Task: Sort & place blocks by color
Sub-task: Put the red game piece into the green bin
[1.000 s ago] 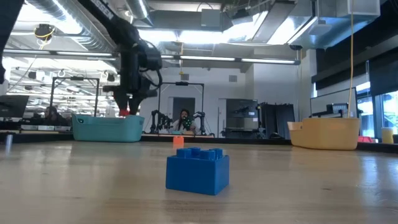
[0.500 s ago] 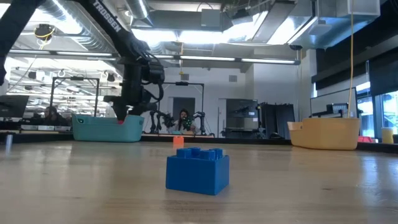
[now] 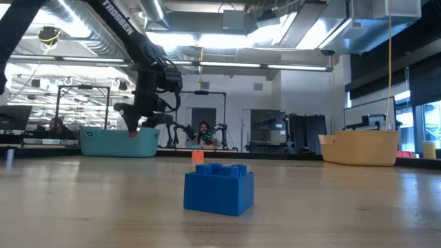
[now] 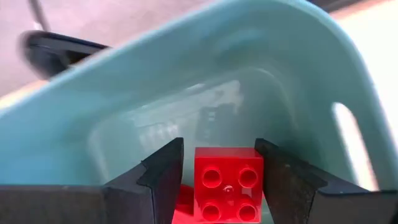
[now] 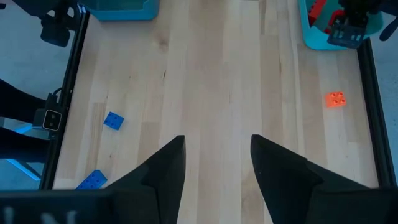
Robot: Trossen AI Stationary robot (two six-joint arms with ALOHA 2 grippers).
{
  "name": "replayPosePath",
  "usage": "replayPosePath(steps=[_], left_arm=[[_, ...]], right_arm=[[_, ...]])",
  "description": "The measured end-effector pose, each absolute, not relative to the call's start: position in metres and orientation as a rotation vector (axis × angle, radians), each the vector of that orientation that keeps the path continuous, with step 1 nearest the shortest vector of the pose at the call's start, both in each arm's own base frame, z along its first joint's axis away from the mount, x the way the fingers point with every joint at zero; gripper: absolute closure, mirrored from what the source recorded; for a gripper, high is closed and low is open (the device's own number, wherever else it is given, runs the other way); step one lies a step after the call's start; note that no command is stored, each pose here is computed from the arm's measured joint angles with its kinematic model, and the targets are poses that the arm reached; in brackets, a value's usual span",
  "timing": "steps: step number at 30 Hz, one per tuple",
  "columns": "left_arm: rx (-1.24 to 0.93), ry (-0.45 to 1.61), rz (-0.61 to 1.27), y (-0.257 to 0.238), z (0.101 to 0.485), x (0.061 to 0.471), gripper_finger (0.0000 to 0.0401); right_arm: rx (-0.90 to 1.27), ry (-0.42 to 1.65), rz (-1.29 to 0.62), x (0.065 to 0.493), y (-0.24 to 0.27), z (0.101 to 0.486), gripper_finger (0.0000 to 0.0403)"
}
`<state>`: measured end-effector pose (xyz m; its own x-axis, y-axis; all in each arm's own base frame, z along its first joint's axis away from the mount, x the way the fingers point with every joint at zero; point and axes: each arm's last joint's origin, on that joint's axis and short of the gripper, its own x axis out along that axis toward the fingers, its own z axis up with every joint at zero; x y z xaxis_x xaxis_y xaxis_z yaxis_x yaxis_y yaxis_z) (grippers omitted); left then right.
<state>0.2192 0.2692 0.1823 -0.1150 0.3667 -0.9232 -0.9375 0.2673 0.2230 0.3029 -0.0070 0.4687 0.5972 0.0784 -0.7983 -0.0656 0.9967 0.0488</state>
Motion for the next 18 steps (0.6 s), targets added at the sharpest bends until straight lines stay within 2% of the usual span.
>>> replayPosePath(steps=[10,18], left_arm=[[-0.6,1.213,1.237,0.2694,0.1829,0.2192,0.0211],[-0.602,1.212,1.241,0.27,0.1829,0.2185,0.0243]], right_arm=[[0.015,0.927,0.083,0.3029,-0.007,0.4687,0.0222],[0.014,0.926,0.083,0.3029,-0.0069,0.4688,0.0222]])
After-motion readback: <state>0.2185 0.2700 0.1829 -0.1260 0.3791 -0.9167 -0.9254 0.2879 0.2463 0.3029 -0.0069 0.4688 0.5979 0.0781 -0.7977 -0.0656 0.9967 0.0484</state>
